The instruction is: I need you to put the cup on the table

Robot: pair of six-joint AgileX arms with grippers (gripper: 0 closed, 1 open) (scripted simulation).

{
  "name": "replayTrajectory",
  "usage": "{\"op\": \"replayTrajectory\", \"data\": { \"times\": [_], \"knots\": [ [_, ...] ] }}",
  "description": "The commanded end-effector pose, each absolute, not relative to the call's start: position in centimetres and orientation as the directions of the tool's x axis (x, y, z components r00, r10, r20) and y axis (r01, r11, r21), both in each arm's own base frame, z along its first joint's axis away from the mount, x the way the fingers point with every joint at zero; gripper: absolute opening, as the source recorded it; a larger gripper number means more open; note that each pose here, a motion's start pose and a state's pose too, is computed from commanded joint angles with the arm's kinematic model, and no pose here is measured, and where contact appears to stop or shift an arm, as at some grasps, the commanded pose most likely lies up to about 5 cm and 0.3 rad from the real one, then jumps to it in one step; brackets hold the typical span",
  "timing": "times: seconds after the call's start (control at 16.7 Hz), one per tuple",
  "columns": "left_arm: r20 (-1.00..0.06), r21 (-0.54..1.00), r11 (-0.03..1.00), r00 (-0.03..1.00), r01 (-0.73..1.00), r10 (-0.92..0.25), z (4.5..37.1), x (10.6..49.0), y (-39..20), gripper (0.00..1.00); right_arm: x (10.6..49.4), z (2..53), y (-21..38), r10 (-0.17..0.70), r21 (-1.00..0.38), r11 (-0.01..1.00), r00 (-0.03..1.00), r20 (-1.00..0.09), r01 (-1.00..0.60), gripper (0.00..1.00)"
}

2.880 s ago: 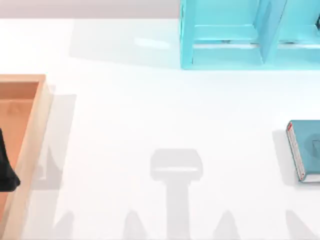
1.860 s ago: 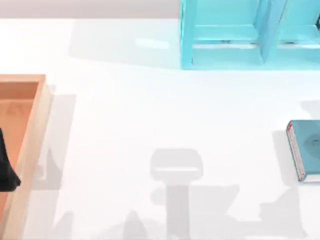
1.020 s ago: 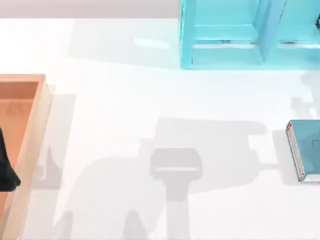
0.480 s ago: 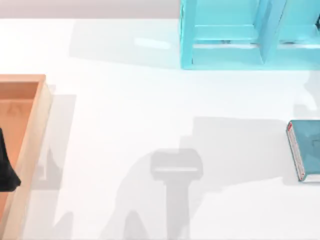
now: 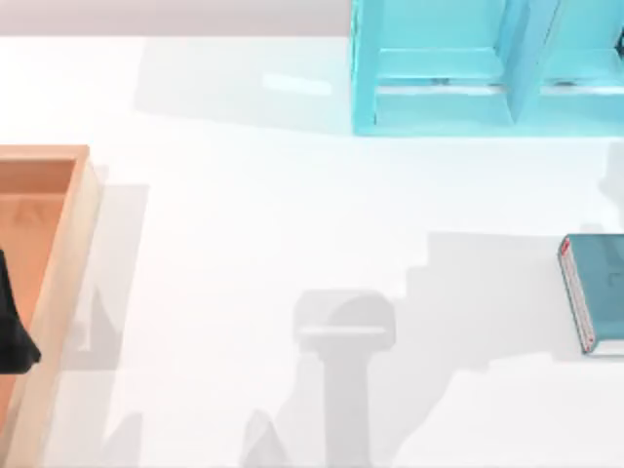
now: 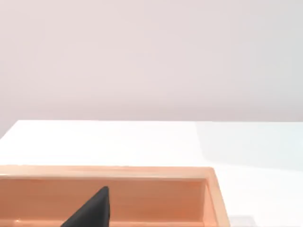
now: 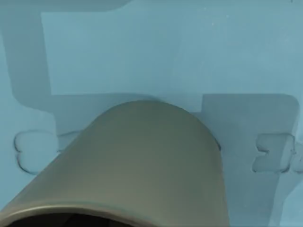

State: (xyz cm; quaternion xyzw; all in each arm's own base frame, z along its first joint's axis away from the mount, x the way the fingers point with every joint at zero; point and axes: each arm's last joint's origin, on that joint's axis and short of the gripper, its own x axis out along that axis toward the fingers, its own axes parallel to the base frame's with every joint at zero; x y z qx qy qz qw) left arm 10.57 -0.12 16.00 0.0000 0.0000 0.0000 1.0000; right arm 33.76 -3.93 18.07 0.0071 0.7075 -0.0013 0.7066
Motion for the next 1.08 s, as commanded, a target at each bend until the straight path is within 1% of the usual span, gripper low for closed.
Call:
{"op": "replayTrajectory", "data": {
  "times": [0.06,0.84,0.9,1.08],
  "knots": [
    [0.000,0.000,1.000,1.000,0.000,0.000,16.00,10.57,-0.12,1.00,33.76,18.07,-3.93,0.008,0.008,1.000,-0.001,-1.000,0.012,1.00],
    [0.000,0.000,1.000,1.000,0.000,0.000,16.00,10.57,-0.12,1.00,33.76,18.07,-3.93,0.008,0.008,1.000,-0.001,-1.000,0.012,0.02],
    [0.000,0.000,1.000,1.000,0.000,0.000,16.00,10.57,-0.12,1.00,33.76,18.07,-3.93,0.008,0.008,1.000,-0.001,-1.000,0.012,0.00],
    [0.000,0.000,1.000,1.000,0.000,0.000,16.00,10.57,-0.12,1.00,33.76,18.07,-3.93,0.008,0.008,1.000,-0.001,-1.000,0.012,0.00]
  ]
}}
